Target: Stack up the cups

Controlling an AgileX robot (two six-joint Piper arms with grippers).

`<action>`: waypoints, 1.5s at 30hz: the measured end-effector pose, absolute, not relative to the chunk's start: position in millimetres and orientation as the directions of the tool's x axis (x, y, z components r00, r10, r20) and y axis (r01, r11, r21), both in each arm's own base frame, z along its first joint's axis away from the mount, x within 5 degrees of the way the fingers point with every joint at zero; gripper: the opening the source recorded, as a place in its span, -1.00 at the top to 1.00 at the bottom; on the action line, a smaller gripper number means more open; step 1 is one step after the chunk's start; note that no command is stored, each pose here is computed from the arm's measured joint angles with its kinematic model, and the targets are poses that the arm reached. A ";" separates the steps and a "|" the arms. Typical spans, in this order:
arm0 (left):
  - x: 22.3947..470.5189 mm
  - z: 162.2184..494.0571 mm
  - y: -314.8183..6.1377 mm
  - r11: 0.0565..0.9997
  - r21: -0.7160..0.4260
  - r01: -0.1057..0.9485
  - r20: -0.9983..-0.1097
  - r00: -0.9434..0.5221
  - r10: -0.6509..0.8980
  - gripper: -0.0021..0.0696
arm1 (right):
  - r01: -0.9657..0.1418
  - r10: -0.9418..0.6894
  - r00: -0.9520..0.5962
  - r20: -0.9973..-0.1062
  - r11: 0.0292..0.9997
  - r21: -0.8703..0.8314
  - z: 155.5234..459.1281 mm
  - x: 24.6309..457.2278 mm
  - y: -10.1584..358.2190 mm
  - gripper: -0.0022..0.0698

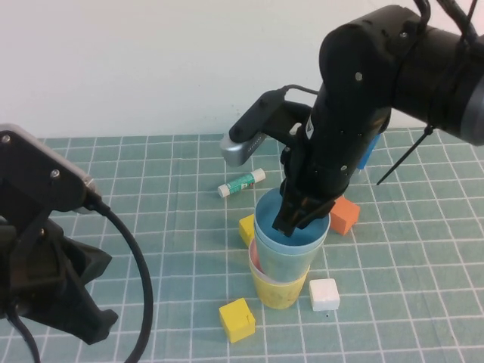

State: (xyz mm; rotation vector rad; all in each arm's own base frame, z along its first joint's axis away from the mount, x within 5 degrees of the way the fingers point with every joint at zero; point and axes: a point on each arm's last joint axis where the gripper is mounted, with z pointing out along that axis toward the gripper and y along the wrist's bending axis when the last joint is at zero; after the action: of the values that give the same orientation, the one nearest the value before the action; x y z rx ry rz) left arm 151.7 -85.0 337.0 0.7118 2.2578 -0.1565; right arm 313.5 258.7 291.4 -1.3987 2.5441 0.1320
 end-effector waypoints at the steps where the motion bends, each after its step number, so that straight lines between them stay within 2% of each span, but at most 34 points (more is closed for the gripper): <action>1: 151.7 336.9 -85.0 0.838 0.101 0.537 -0.696 -0.564 0.445 0.94 | -0.841 -0.820 -0.517 -0.248 0.541 -0.035 291.4 313.6 258.7 0.80; 19: 150.9 336.2 -84.8 0.839 0.095 0.536 -0.688 -0.574 0.444 0.94 | -0.827 -0.807 -0.537 -0.248 0.561 -0.034 279.7 319.4 262.8 0.78; 22: 151.0 336.3 -84.8 0.839 0.095 0.536 -0.689 -0.573 0.444 0.94 | -0.827 -0.808 -0.541 -0.232 0.561 -0.028 272.4 321.5 264.5 0.57; 26: 151.0 336.3 -84.8 0.839 0.095 0.536 -0.689 -0.573 0.444 0.94 | -0.811 -0.793 -0.565 -0.228 0.585 -0.026 268.5 323.3 265.4 0.03; 30: 151.0 336.1 -84.2 0.841 0.099 0.533 -0.686 -0.575 0.445 0.94 | -0.787 -0.766 -0.580 -0.277 0.615 -0.053 287.0 320.1 259.3 -0.08; 34: 139.8 333.4 -77.5 0.855 0.077 0.512 -0.702 -0.581 0.411 0.94 | -0.773 -0.730 -0.537 -0.423 0.627 -0.100 337.2 296.9 241.1 0.07; 39: 102.0 329.5 -53.0 0.894 0.024 0.447 -0.787 -0.543 0.293 0.94 | -0.769 -0.643 -0.379 -0.666 0.619 -0.160 389.8 236.1 209.0 0.56; 41: 85.6 327.6 -41.1 0.909 0.008 0.417 -0.824 -0.512 0.242 0.94 | -0.770 -0.598 -0.306 -0.741 0.613 -0.177 396.5 208.7 193.7 0.77; 45: 53.6 320.7 -18.5 0.930 -0.029 0.368 -0.882 -0.447 0.149 0.94 | -0.761 -0.516 -0.207 -0.831 0.619 -0.194 390.9 167.9 161.8 0.91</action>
State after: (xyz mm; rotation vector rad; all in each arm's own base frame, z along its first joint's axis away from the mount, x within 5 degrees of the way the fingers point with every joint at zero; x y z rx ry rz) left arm 53.6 -18.5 320.7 0.3698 2.0379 -0.2625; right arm 167.9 161.8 390.9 -1.0197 1.8756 0.3176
